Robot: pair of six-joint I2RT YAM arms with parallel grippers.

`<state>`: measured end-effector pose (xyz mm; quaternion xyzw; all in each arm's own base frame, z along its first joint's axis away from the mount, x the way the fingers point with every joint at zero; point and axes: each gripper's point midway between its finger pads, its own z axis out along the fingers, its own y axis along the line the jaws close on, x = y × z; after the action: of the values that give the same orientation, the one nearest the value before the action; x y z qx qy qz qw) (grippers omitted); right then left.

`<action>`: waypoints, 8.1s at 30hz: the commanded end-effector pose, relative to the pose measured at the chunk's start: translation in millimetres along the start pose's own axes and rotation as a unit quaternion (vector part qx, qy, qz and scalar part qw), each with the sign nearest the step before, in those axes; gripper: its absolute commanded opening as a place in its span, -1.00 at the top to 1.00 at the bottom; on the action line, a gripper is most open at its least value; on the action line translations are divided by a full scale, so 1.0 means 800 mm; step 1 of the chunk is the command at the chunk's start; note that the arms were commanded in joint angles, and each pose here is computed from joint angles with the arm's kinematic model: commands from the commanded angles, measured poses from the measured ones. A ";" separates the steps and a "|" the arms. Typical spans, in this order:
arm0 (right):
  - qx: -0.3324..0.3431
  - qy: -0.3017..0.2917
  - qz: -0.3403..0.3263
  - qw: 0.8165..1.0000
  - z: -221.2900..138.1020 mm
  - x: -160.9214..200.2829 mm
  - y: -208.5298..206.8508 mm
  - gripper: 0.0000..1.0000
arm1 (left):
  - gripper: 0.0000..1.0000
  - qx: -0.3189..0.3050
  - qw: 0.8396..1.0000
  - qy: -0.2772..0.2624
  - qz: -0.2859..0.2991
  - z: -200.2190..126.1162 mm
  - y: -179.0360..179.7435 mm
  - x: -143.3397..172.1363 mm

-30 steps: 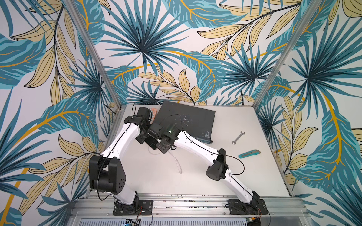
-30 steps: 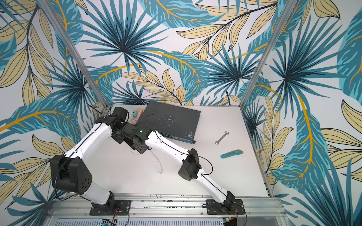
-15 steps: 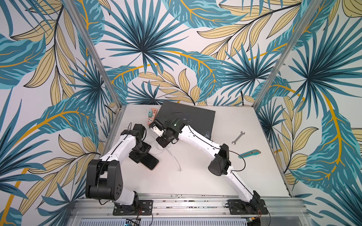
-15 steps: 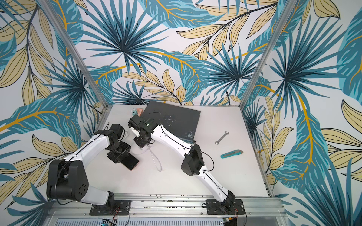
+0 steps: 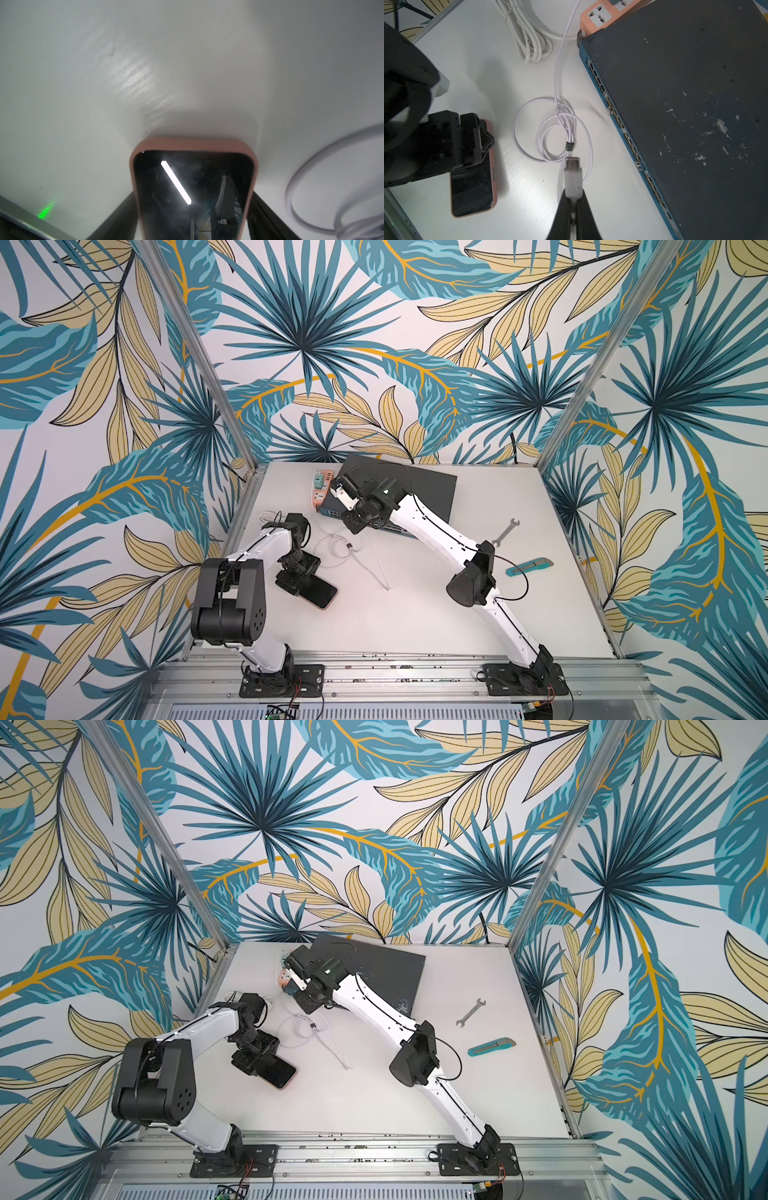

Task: Plug the charging cable into the phone
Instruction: Place the phone at the center of the board, then pick up the phone at the center of the board, then insert the charging cable into the phone, then place the phone at the center of the board.

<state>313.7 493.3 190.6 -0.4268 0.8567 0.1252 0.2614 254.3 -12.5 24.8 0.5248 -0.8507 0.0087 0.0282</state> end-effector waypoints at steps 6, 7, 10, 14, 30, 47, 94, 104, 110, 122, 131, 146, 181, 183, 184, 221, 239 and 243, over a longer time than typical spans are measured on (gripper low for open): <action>-0.003 -0.014 0.005 1.000 -0.047 -0.005 -0.005 1.00 | -0.27 -0.014 1.000 -0.017 0.021 0.019 -0.006 -0.016; -0.004 -0.013 0.006 1.000 -0.048 -0.004 -0.006 1.00 | -0.54 -0.018 1.000 -0.013 0.020 0.024 -0.004 -0.014; -0.012 -0.010 0.008 1.000 -0.048 -0.001 -0.007 1.00 | -0.96 -0.021 1.000 -0.006 0.018 0.034 -0.001 -0.011; -0.021 -0.009 0.011 1.000 -0.048 -0.001 -0.006 1.00 | -1.00 -0.040 0.999 -0.015 0.031 0.036 0.003 -0.018; 0.010 0.000 0.016 1.000 -0.065 0.011 -0.024 1.00 | -0.98 -0.060 0.995 -0.004 0.081 0.040 0.027 -0.003; 0.074 0.031 0.031 0.996 -0.072 0.039 -0.046 1.00 | 0.01 -0.068 0.991 0.006 0.112 0.047 0.024 0.026; -0.110 0.149 -0.190 0.964 0.058 0.164 0.187 1.00 | 1.00 0.093 0.992 0.074 -0.032 -0.072 -0.010 -0.074; -0.117 0.142 -0.193 0.964 0.063 0.160 0.196 1.00 | 1.00 0.084 0.995 0.059 -0.007 -0.079 -0.012 -0.068; -0.118 0.137 -0.193 0.964 0.067 0.156 0.198 1.00 | 1.00 0.086 0.995 0.055 0.000 -0.082 -0.012 -0.063; -0.121 0.135 -0.191 0.965 0.068 0.154 0.201 1.00 | 1.00 0.089 0.995 0.050 0.019 -0.087 -0.018 -0.049; -0.116 0.131 -0.192 0.966 0.068 0.152 0.202 1.00 | 1.00 0.088 0.995 0.047 0.025 -0.089 -0.018 -0.044; -0.109 0.131 -0.192 0.967 0.072 0.152 0.199 1.00 | 1.00 0.083 0.995 0.042 0.038 -0.092 -0.019 -0.040; -0.055 0.045 -0.107 0.992 0.074 0.076 0.205 1.00 | 1.00 0.066 0.997 0.019 0.021 -0.102 -0.014 -0.040; -0.062 0.037 -0.100 0.992 0.073 0.071 0.209 1.00 | 1.00 0.064 0.998 0.018 0.019 -0.102 -0.012 -0.039; -0.063 0.032 -0.096 0.993 0.072 0.067 0.211 1.00 | 1.00 0.066 0.997 0.020 0.017 -0.101 -0.012 -0.038; 0.175 -0.081 0.267 0.944 -0.143 -0.004 -0.283 -0.99 | -0.15 0.026 1.000 0.008 -0.003 -0.005 -0.005 -0.055; 0.261 -0.120 0.395 0.873 -0.162 0.181 -0.683 -0.99 | -1.00 0.065 0.966 -0.188 0.166 -0.137 -0.040 -0.086; 0.339 -0.181 0.364 0.849 -0.216 0.149 -0.711 -0.99 | -1.00 0.080 0.931 -0.288 0.210 -0.199 -0.057 -0.108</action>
<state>631.8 -20.7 222.0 0.0852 0.9151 -0.0024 0.3942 332.0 31.2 148.4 0.3637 -0.9089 -0.0059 -0.2039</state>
